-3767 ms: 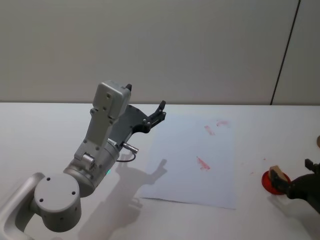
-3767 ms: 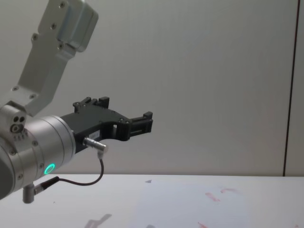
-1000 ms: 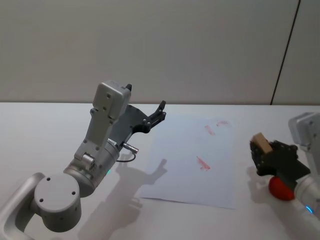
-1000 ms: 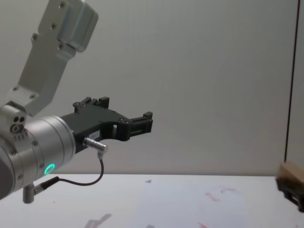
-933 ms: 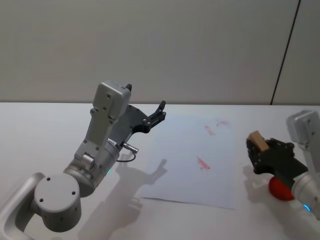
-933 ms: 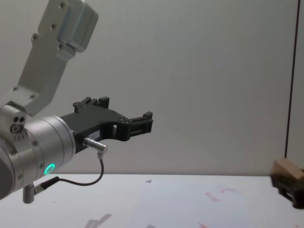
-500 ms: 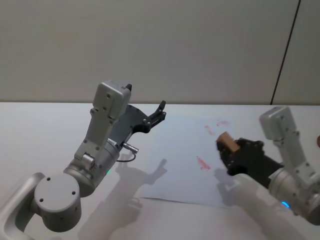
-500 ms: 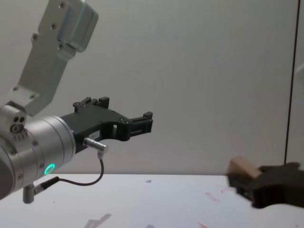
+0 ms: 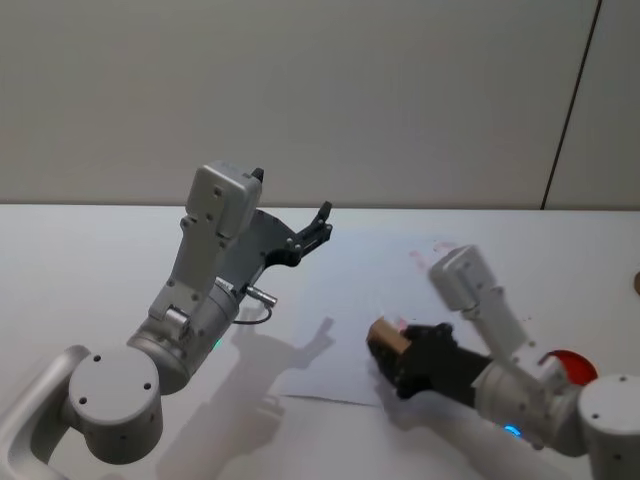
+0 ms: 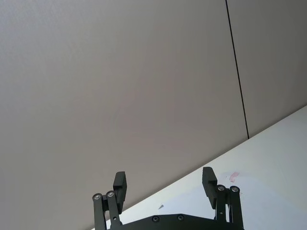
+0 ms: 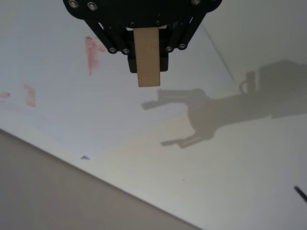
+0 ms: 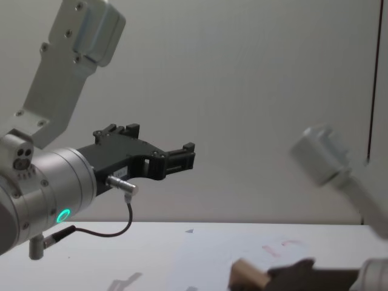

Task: Use the one hand to pick up the stamp and affix it onto the A4 paper.

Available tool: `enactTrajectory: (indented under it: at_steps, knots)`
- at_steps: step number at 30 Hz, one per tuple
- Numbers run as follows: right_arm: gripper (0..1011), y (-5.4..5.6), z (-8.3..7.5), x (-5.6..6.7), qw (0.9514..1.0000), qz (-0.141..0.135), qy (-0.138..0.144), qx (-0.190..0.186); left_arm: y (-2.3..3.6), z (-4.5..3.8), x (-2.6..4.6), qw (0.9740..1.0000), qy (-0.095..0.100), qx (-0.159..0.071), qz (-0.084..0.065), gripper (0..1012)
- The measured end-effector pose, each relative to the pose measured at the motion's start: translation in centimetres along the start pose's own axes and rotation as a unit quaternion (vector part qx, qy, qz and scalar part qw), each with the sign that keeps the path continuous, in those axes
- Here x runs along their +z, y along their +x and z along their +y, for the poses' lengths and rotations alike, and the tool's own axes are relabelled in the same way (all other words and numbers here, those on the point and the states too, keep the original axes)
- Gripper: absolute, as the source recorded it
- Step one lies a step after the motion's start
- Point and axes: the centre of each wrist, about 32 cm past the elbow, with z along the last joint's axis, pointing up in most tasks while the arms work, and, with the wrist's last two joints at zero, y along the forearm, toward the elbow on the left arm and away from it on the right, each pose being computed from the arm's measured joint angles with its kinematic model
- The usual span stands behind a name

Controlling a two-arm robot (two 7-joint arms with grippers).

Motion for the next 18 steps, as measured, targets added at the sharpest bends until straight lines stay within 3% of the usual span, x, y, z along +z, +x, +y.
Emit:
enactTrajectory:
  at_steps: [8, 18]
  knots:
    - [221, -0.8, 2.2, -0.7, 0.9981, -0.017, -0.051, 0.029, 0.0, 0.0, 0.0, 1.0, 0.0, 0.0, 0.0, 1003]
    - [221, -1.2, 3.6, -0.8, 0.9965, -0.027, -0.075, 0.027, 0.0, 0.0, 0.0, 1.0, 0.0, 0.0, 0.0, 1003]
